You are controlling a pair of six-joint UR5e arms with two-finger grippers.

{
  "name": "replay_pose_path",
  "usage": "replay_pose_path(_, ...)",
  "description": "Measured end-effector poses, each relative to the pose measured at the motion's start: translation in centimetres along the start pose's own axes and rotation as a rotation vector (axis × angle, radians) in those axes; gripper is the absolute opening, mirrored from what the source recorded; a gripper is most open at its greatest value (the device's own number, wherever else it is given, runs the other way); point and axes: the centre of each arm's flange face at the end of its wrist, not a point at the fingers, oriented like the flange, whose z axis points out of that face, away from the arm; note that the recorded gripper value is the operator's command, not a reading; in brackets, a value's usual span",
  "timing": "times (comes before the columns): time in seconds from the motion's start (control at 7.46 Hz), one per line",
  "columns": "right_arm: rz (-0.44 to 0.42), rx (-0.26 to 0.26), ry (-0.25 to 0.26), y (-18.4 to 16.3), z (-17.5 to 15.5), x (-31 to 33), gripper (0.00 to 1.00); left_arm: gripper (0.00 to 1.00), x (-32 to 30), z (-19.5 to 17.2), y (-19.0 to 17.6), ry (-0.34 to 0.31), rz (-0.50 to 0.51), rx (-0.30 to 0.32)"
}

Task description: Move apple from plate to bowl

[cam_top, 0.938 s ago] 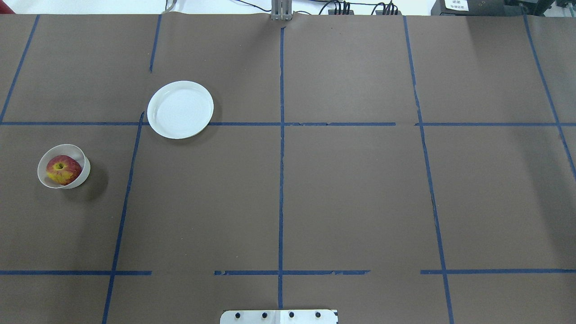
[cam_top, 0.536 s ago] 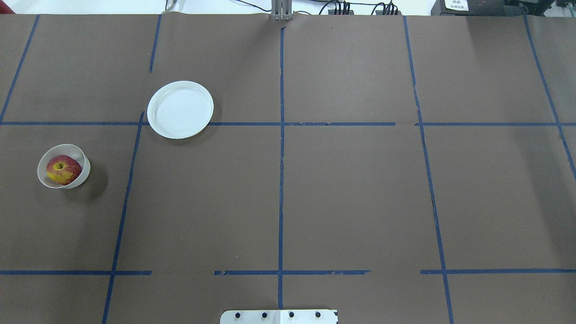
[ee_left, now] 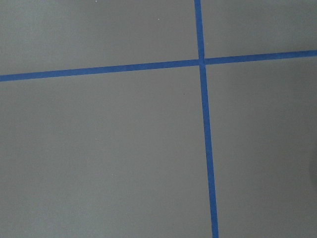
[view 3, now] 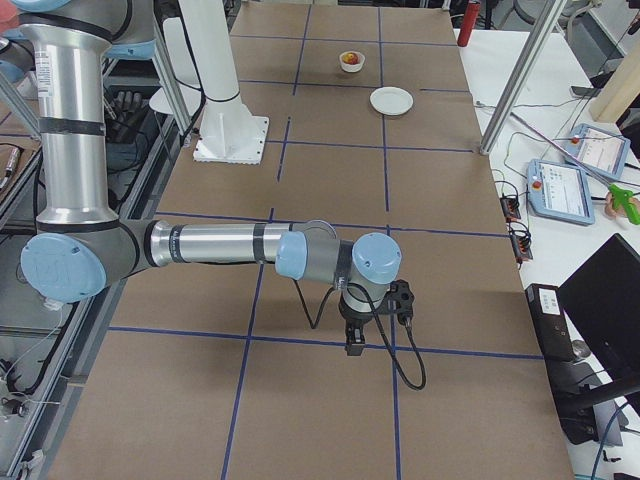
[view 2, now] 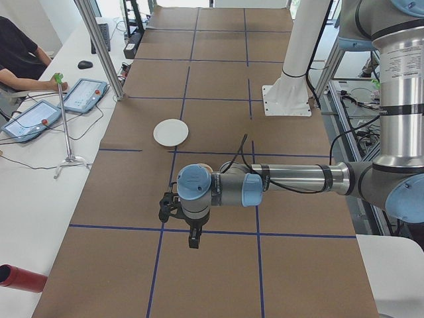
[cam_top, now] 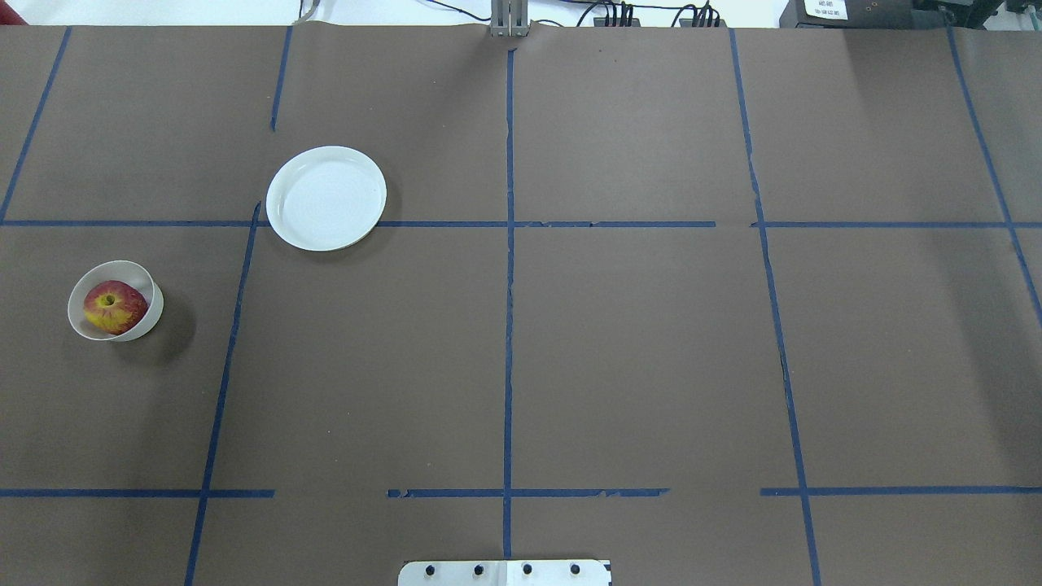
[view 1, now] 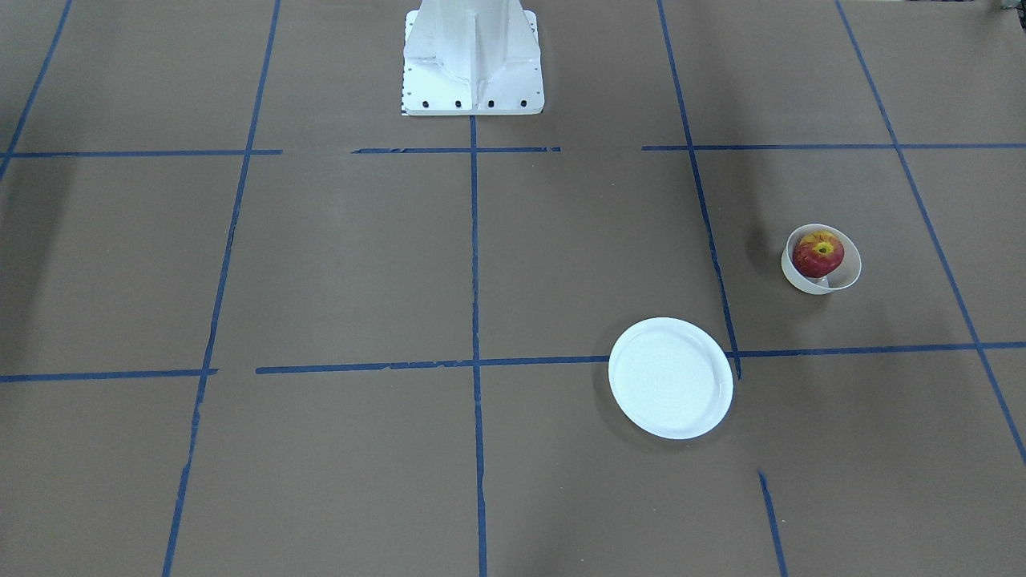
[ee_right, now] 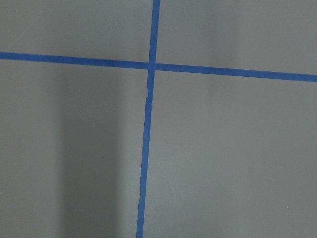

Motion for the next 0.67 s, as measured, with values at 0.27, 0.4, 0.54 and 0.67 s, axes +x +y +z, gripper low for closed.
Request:
replay_pose_path(0.27, 0.000, 0.000, 0.000, 0.00, 0.00, 0.00, 1.00, 1.00, 0.02, -0.04, -0.04, -0.002, 0.001, 0.001)
replay_pose_path(0.4, 0.000, 0.000, 0.000, 0.00, 0.00, 0.00, 1.00, 1.00, 0.03, -0.07, -0.08, -0.003, 0.003, 0.001)
replay_pose_path(0.54, 0.000, 0.000, 0.000, 0.00, 0.00, 0.00, 1.00, 1.00, 0.05, -0.10, -0.11, -0.004, 0.005, 0.002)
replay_pose_path(0.67, 0.000, 0.000, 0.000, 0.00, 0.00, 0.00, 1.00, 1.00, 0.08, -0.13, -0.13, -0.004, 0.008, 0.002)
